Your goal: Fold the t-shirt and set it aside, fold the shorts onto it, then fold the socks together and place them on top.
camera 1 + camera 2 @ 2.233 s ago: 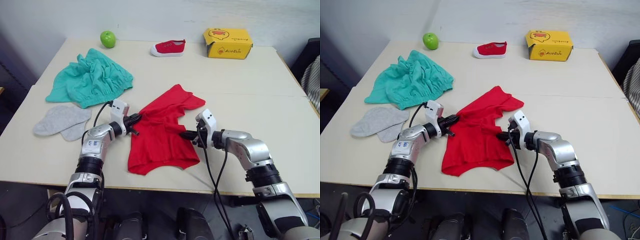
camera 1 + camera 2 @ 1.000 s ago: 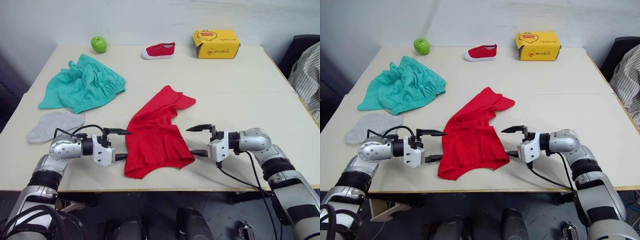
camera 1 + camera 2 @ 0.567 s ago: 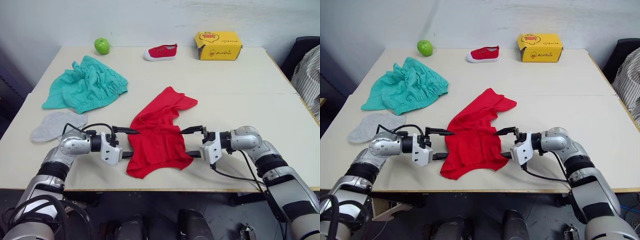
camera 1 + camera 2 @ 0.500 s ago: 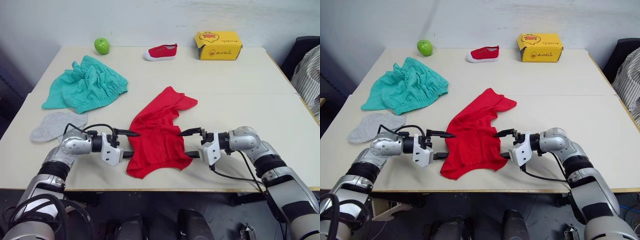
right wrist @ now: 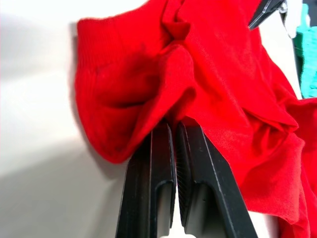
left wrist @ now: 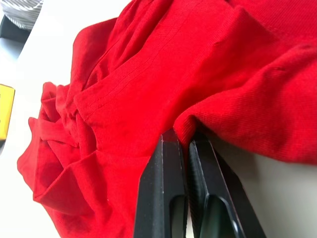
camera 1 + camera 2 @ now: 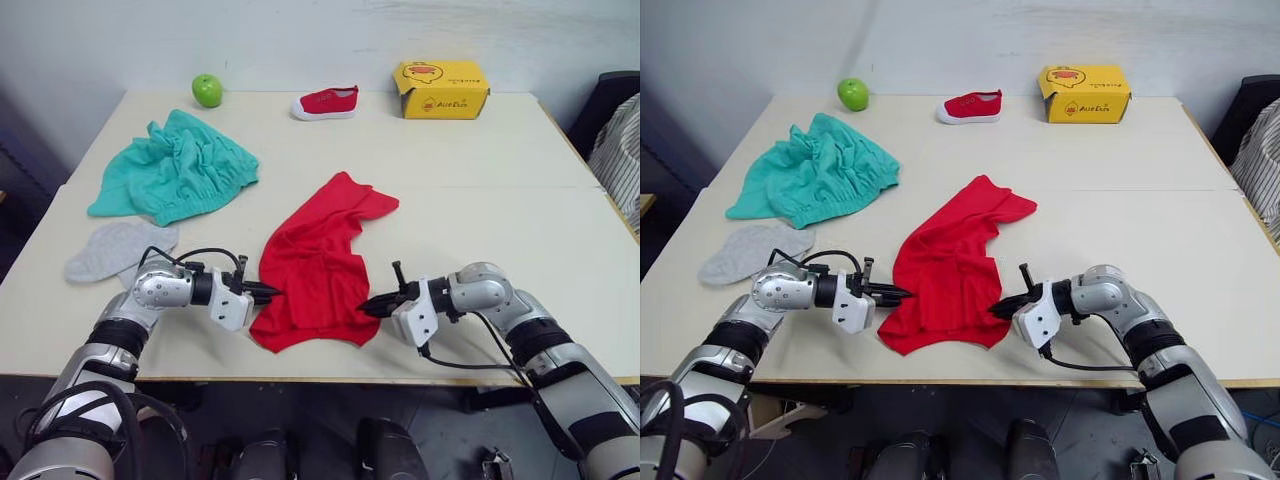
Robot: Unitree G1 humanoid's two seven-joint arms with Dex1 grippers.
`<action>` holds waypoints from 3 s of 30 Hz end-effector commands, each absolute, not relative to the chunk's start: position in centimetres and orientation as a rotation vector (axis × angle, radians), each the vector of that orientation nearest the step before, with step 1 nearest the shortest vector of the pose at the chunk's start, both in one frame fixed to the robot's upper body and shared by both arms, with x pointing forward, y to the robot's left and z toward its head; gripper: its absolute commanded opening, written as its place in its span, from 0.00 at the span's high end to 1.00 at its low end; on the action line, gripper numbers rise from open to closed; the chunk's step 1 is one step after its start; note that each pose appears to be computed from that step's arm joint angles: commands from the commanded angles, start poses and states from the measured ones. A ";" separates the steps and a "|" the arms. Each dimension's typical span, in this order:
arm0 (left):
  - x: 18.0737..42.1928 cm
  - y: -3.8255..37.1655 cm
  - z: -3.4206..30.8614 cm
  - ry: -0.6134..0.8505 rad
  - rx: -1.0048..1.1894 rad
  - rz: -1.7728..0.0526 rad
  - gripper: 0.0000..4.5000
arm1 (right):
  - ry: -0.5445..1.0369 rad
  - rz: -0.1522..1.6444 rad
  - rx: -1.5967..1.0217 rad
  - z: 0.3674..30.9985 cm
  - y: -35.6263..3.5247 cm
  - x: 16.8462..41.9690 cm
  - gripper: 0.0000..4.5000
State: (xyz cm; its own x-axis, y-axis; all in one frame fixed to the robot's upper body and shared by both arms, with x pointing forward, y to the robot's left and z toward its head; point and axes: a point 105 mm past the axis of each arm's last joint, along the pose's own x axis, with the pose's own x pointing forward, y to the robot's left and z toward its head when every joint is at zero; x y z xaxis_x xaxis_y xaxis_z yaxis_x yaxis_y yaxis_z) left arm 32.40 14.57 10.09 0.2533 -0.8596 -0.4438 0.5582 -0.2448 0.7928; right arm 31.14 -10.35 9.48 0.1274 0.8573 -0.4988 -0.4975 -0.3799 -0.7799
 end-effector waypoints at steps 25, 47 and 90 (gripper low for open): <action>21.6 12.6 9.7 -0.189 0.850 -1.652 0.99 | 0.424 1.618 -0.660 10.3 -15.6 17.0 0.99; 29.1 13.5 17.3 -0.023 0.372 -1.509 0.99 | 0.173 1.219 -0.541 19.0 -17.9 27.4 0.99; 44.7 18.6 18.4 -0.034 0.101 -0.624 0.15 | -0.102 0.485 -0.317 19.8 -24.9 42.4 0.00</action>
State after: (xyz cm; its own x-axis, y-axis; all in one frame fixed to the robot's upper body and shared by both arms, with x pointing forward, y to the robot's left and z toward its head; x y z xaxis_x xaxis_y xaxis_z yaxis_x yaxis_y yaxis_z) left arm 45.01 18.85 17.87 0.8331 -0.5526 -0.0241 0.5525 0.8291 0.0860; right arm 42.93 -25.13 18.16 0.9017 0.4299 -0.0458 -0.4229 0.8552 -0.2996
